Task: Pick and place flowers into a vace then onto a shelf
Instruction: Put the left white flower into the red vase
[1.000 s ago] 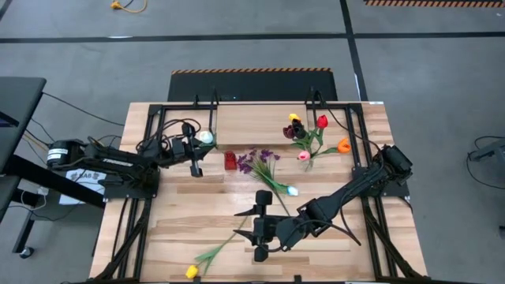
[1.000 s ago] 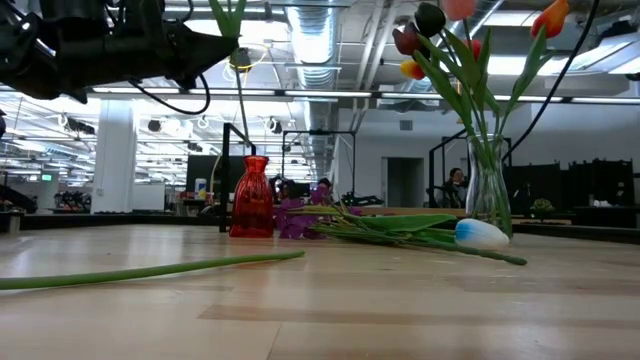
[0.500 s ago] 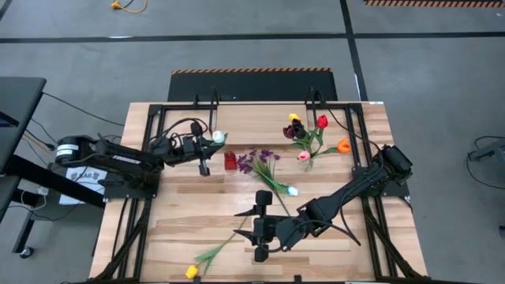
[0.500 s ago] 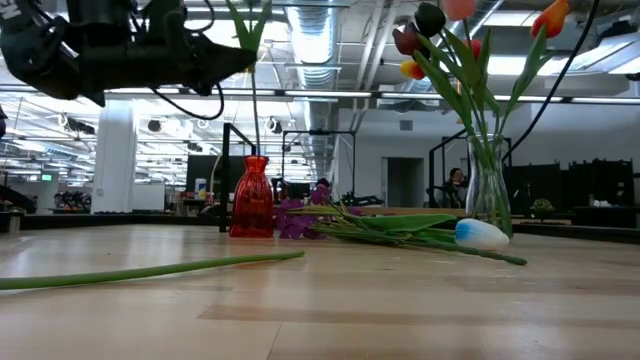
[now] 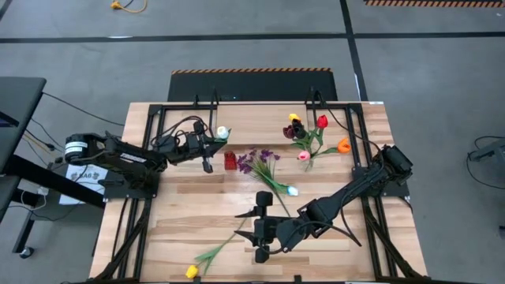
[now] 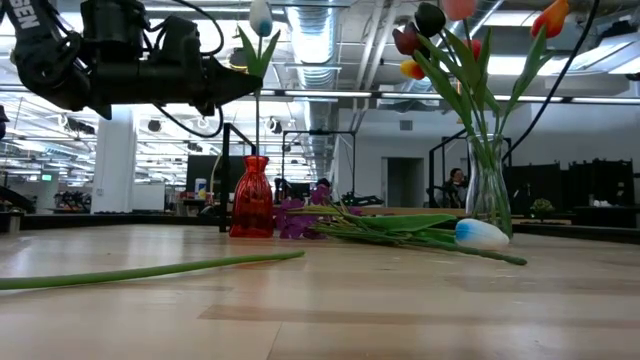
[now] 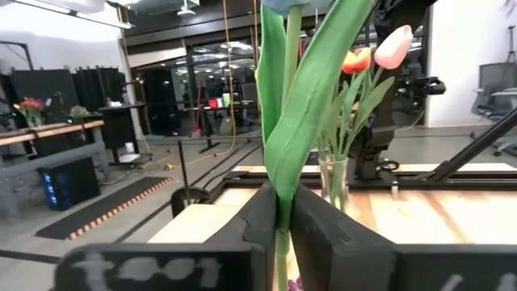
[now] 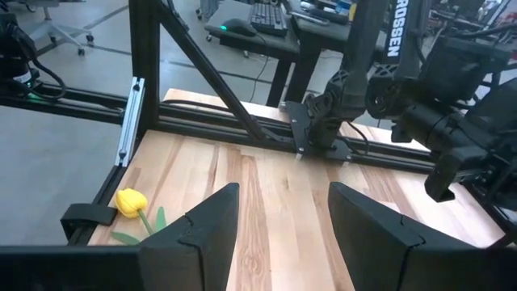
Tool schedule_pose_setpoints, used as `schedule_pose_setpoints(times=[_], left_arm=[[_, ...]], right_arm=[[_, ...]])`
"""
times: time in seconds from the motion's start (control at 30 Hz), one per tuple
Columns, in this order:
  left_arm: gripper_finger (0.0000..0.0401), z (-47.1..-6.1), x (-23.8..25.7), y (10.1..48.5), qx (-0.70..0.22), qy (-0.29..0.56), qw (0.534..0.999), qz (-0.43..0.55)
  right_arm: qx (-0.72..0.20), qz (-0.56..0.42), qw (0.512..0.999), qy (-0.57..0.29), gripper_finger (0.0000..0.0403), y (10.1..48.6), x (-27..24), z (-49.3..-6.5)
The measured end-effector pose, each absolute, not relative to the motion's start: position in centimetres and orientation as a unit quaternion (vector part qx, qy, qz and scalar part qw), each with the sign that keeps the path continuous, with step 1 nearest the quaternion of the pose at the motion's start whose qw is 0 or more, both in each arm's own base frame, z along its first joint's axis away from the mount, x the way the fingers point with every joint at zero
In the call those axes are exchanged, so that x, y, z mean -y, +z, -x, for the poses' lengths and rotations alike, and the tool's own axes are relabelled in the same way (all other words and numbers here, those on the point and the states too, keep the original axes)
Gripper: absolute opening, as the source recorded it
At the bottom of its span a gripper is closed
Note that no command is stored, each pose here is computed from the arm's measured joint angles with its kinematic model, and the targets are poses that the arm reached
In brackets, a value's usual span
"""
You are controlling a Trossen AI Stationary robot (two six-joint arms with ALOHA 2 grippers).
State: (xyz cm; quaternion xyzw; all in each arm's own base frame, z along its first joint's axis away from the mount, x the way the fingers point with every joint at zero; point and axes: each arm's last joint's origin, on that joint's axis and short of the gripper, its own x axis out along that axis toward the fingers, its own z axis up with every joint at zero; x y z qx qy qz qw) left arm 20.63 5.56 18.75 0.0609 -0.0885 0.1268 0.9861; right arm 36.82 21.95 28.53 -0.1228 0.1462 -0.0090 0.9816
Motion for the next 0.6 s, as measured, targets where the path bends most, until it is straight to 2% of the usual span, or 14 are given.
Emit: schedule_pose_setpoints(times=[0.27, 0.6], left_arm=[[0.0063, -20.7, -5.6, 18.4, 0.075, 0.122, 0.989, -0.020], [0.0149, -20.8, -5.6, 17.0, 0.005, 0.121, 0.992, 0.026]], right_arm=[[-0.147, 0.123, 0.981, -0.009, 0.0194, 28.5, -21.9, -36.8], [-0.163, 0.112, 0.980, -0.013, 0.0201, 28.2, -21.9, -36.7]])
